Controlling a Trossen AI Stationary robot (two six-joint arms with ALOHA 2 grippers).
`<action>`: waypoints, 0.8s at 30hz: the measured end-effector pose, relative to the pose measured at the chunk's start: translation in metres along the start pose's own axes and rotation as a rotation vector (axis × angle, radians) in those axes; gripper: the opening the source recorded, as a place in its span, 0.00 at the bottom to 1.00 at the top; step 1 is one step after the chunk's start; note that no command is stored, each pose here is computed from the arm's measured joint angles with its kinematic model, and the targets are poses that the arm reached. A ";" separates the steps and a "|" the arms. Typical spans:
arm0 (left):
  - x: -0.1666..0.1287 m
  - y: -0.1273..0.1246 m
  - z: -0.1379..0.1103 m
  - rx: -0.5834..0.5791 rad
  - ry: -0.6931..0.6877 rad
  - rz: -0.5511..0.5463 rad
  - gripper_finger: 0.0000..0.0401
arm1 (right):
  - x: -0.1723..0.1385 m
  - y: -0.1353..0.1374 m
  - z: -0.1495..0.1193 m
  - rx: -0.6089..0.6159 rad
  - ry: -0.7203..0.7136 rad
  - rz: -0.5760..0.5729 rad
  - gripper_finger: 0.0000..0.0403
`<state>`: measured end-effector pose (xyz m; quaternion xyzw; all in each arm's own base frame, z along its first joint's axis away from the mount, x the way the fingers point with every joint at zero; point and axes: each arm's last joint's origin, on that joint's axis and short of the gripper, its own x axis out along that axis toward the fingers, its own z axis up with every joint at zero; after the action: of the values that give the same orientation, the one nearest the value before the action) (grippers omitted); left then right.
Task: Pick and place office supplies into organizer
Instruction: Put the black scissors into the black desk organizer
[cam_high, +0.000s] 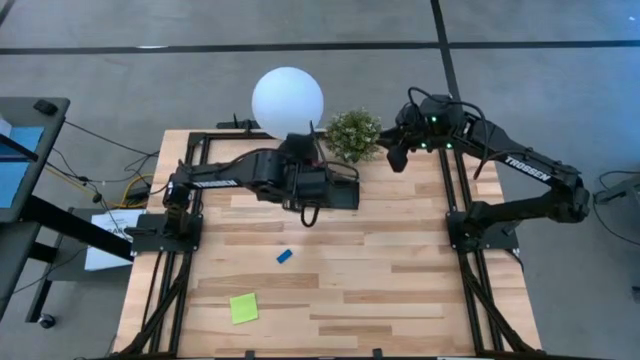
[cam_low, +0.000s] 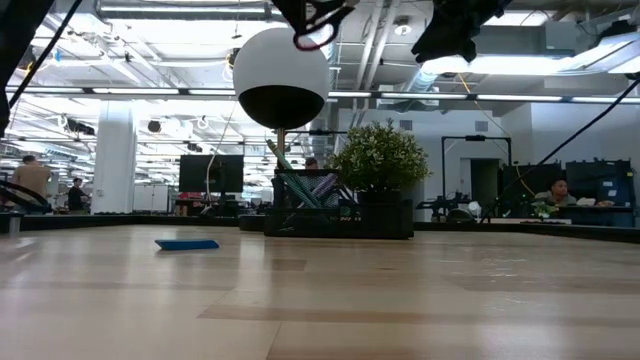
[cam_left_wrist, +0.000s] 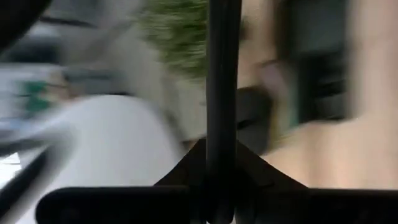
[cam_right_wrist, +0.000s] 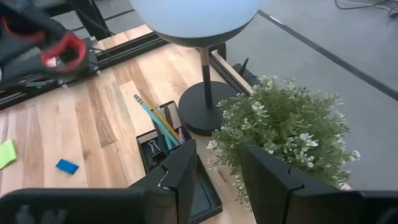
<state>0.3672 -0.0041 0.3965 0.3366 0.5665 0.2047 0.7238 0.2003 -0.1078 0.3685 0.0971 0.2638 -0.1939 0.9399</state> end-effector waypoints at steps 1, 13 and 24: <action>0.003 -0.001 0.000 -0.066 -0.006 -0.066 0.06 | 0.000 0.001 -0.001 -0.001 0.005 0.002 0.29; 0.073 -0.059 -0.031 -0.444 0.400 -0.937 0.06 | -0.001 0.001 -0.010 0.009 0.103 0.000 0.29; 0.063 -0.011 -0.075 -0.890 0.500 -1.205 0.06 | -0.001 -0.001 -0.010 0.006 0.101 -0.007 0.29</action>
<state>0.3113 0.0504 0.3358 -0.4057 0.6619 0.0543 0.6279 0.1947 -0.1061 0.3605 0.1088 0.3107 -0.1929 0.9244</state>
